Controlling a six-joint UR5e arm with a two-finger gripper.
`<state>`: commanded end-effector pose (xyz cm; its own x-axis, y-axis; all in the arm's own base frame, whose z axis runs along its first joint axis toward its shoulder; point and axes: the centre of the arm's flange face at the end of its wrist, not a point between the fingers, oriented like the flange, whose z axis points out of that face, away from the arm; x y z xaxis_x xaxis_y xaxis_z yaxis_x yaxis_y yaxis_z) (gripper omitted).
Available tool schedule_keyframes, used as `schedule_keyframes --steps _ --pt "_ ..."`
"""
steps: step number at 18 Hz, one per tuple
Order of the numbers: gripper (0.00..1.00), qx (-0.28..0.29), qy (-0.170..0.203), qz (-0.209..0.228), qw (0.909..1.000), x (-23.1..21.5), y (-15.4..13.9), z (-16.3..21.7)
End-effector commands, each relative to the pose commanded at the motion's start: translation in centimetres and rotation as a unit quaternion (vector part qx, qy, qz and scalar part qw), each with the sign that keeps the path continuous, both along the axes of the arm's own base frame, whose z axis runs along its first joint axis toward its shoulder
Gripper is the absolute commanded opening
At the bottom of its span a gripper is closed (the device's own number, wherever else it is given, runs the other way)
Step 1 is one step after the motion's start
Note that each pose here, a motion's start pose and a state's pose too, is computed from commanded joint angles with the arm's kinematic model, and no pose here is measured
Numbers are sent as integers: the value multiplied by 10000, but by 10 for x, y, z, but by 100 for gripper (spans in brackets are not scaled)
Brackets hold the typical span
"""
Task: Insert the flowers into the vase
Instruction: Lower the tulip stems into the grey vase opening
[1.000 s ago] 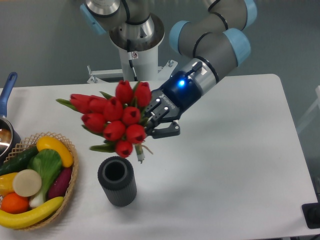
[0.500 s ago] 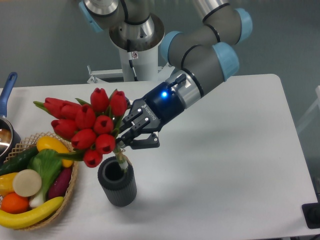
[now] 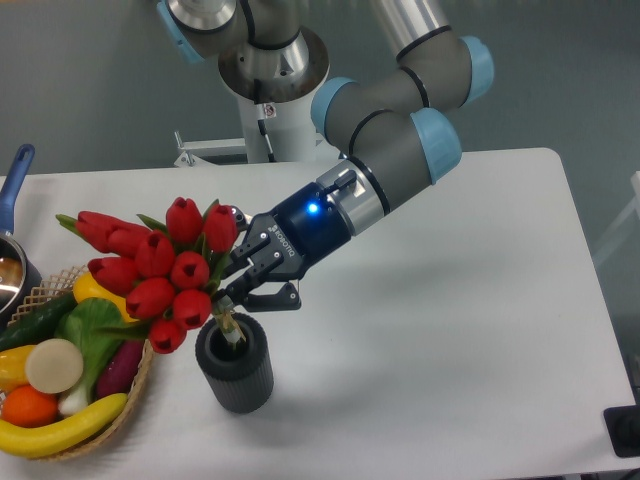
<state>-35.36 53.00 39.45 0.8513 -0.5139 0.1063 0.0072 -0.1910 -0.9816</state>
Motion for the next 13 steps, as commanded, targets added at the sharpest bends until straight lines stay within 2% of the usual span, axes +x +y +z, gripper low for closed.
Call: schedule_keyframes --steps 6,13 --pt "26 -145 -190 -8 9997 -6 4 -34" --pt "26 -199 -231 -115 9995 -2 10 -72"
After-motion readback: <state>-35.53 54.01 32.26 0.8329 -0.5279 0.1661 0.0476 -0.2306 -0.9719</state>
